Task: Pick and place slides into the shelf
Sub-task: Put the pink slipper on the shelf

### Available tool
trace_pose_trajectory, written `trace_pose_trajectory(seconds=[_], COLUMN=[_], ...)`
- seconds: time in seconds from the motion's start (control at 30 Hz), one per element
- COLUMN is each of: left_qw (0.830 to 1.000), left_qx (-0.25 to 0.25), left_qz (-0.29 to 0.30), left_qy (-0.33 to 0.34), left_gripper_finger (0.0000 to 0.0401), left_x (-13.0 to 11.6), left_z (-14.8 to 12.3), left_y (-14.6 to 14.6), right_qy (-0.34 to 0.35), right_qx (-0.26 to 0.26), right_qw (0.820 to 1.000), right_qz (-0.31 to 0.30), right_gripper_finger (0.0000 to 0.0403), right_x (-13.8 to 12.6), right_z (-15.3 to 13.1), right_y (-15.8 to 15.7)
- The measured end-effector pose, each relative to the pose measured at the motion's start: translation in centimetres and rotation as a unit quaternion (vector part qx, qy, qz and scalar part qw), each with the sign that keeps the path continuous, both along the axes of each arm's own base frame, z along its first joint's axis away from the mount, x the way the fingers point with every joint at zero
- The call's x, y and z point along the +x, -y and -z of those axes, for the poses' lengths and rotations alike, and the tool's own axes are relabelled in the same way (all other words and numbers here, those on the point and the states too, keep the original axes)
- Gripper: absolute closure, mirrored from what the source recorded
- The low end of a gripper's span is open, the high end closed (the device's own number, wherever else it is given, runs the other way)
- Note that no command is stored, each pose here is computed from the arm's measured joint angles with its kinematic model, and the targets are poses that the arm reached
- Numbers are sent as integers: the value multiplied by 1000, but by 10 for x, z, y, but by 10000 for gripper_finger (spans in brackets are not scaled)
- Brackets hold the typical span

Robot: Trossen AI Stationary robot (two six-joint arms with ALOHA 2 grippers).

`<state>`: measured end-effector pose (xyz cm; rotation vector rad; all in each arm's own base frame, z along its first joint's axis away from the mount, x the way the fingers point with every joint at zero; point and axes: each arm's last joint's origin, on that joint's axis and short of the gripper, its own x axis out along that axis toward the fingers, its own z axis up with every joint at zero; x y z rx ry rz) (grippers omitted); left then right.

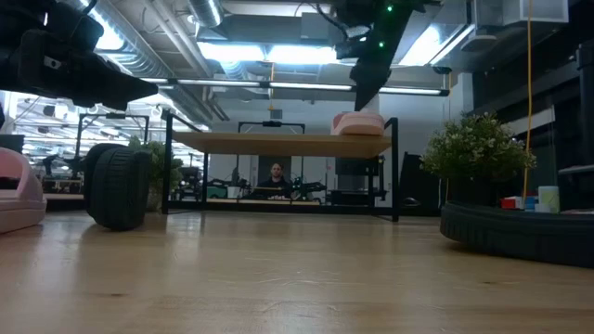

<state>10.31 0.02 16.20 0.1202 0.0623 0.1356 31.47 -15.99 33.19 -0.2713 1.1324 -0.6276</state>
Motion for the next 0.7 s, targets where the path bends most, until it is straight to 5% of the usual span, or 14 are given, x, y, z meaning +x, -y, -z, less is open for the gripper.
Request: trace_pose_trajectory(seconds=[0.47, 0.57, 0.7], left_qw=[1000, 1000, 1000], left_qx=[0, -1, -4], left_qz=[0, 0, 0], left_qy=[0, 0, 1], left_gripper_finger=[401, 401, 401], left_x=[0, 0, 0], left_z=[0, 0, 0], left_y=[0, 0, 0], right_qy=[36, 67, 84], right_qx=[21, 37, 44], right_qw=[999, 997, 995], right_qz=[-17, -23, -43], right_gripper_finger=[255, 283, 370], right_x=[9, 13, 17], right_z=[-37, -46, -54], right_y=[-45, -59, -82])
